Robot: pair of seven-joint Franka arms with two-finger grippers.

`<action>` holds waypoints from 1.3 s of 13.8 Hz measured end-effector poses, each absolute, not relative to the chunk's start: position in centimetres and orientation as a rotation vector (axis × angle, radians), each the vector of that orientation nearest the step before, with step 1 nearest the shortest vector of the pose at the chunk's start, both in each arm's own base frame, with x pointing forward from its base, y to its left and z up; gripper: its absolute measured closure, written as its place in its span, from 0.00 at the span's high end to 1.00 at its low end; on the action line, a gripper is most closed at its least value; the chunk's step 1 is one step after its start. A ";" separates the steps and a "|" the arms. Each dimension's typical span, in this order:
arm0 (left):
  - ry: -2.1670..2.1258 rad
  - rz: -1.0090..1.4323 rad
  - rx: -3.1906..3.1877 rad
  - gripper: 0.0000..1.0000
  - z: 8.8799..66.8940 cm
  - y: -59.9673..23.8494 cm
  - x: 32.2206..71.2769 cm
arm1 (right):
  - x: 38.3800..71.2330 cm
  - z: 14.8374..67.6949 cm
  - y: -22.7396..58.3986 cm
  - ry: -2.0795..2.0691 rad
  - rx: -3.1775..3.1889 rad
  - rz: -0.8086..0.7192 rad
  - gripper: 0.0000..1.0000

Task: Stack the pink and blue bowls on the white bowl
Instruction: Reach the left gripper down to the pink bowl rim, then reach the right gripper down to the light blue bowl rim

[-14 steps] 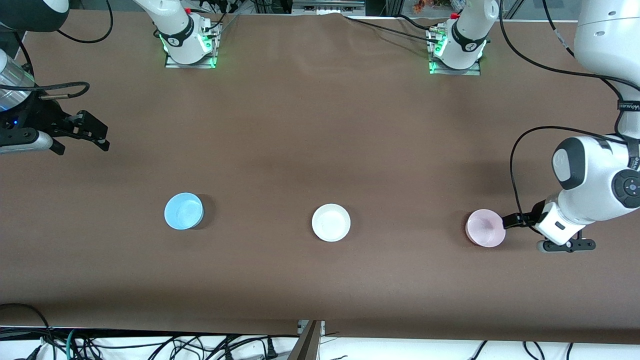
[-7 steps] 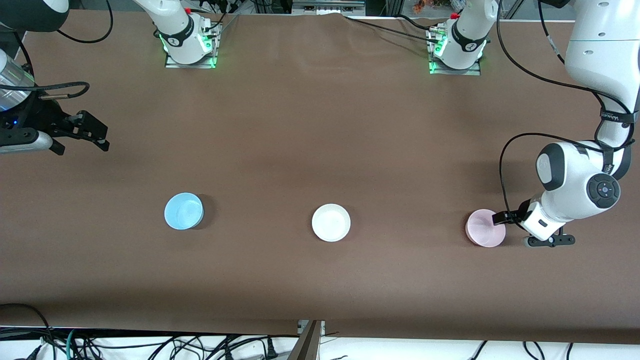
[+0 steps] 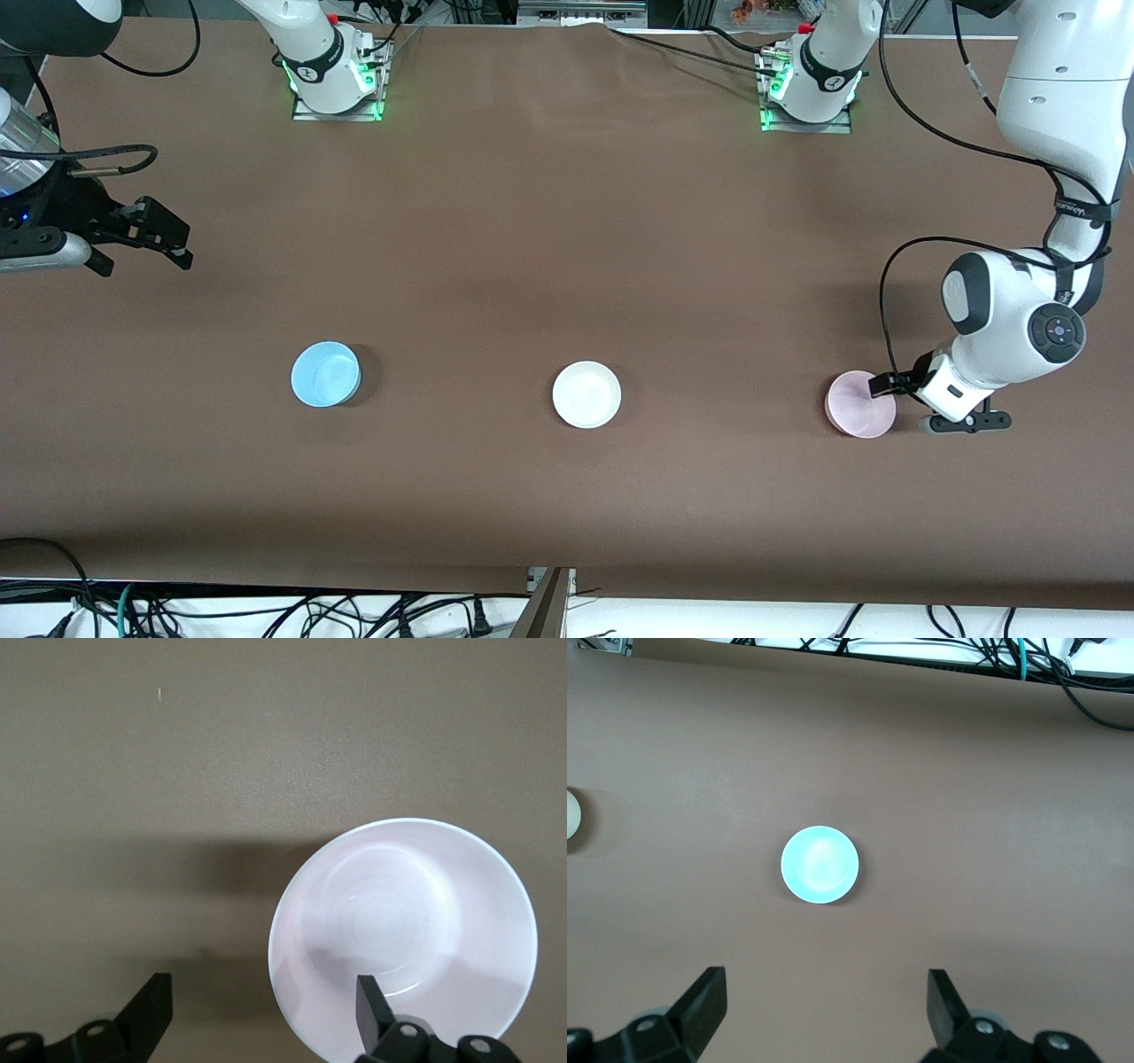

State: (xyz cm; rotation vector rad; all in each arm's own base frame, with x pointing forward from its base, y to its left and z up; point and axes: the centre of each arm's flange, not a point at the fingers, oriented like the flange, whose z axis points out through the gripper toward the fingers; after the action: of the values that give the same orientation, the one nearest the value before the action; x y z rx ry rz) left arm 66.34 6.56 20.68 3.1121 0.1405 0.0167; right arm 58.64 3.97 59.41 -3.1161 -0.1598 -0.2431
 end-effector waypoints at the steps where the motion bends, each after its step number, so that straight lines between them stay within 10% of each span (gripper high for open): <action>1: 0.140 0.016 3.111 0.91 20.3 6.5 66.2 | 58.6 59.4 4.0 -0.160 -3.116 -0.243 1.00; 18: 0.133 0.036 3.109 0.67 20.5 6.2 66.4 | 58.9 58.8 3.4 -0.144 -3.119 -0.226 1.00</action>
State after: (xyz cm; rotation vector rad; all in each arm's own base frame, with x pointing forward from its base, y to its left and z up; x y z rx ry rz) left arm 66.42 6.17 20.54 3.1090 0.1326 0.0361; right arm 58.90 3.44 58.82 -3.1187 -0.1435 -0.2263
